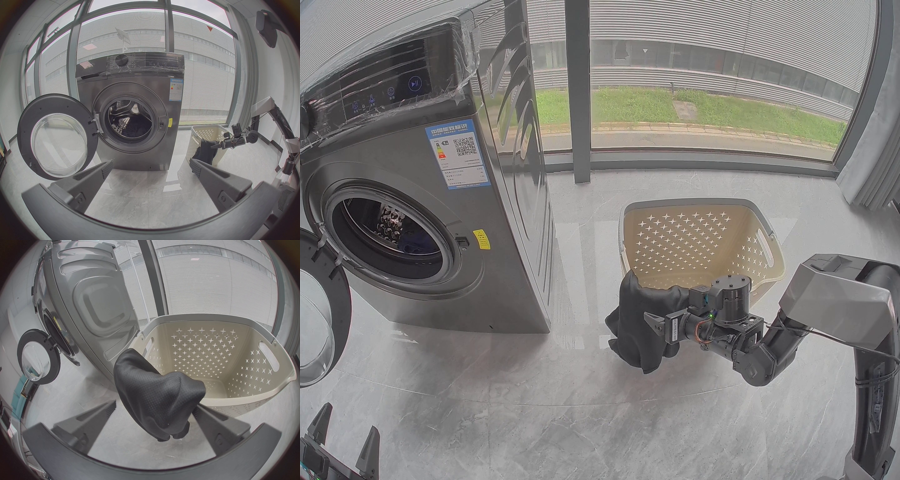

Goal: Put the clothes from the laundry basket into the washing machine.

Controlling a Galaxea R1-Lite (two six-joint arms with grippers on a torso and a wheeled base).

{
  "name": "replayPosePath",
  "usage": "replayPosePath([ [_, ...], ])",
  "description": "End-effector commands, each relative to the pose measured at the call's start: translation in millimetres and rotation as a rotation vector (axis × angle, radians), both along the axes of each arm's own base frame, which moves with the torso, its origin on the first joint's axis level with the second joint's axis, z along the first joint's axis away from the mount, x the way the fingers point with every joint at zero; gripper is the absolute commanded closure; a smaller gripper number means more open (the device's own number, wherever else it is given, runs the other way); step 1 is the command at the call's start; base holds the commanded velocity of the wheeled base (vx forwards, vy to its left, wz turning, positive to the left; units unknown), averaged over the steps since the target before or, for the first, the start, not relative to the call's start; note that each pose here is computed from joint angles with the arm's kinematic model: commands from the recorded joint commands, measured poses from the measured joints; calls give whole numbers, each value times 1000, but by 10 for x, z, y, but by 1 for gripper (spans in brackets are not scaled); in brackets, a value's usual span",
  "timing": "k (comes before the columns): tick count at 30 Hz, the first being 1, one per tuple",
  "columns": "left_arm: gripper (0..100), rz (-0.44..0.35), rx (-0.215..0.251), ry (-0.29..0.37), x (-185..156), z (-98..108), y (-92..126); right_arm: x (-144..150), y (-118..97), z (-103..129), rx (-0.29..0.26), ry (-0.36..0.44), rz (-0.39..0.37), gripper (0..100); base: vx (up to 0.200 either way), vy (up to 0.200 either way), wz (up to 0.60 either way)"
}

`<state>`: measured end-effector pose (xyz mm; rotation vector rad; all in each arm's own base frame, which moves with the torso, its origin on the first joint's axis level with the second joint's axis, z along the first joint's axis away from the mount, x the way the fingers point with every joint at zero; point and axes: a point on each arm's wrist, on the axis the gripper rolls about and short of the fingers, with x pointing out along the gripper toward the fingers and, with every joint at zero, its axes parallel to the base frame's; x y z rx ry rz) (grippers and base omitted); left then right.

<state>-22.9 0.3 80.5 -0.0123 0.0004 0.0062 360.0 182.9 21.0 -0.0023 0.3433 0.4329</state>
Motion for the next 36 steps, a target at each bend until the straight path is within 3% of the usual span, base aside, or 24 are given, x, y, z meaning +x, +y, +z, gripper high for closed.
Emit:
replayPosePath([
  [1, 0, 0, -1, 1, 1, -52, 0, 31, 7, -39, 1, -1, -1, 100, 0, 0, 0],
  [13, 0, 0, -1, 1, 0, -50, 0, -16, -34, 12, 9, -11, 8, 100, 0, 0, 0],
  [19, 0, 0, -1, 1, 0, -50, 0, -239, -113, 289, 27, -48, 15, 100, 0, 0, 0],
  [28, 0, 0, -1, 1, 0, -50, 0, -232, -229, 1, -14, 17, -1, 100, 0, 0, 0],
  [29, 0, 0, -1, 1, 0, -50, 0, -211, -217, -8, -5, 5, 8, 0, 0, 0, 0],
  [36, 0, 0, -1, 1, 0, -50, 0, -108, -198, -82, 6, -29, 11, 0, 0, 0, 0],
])
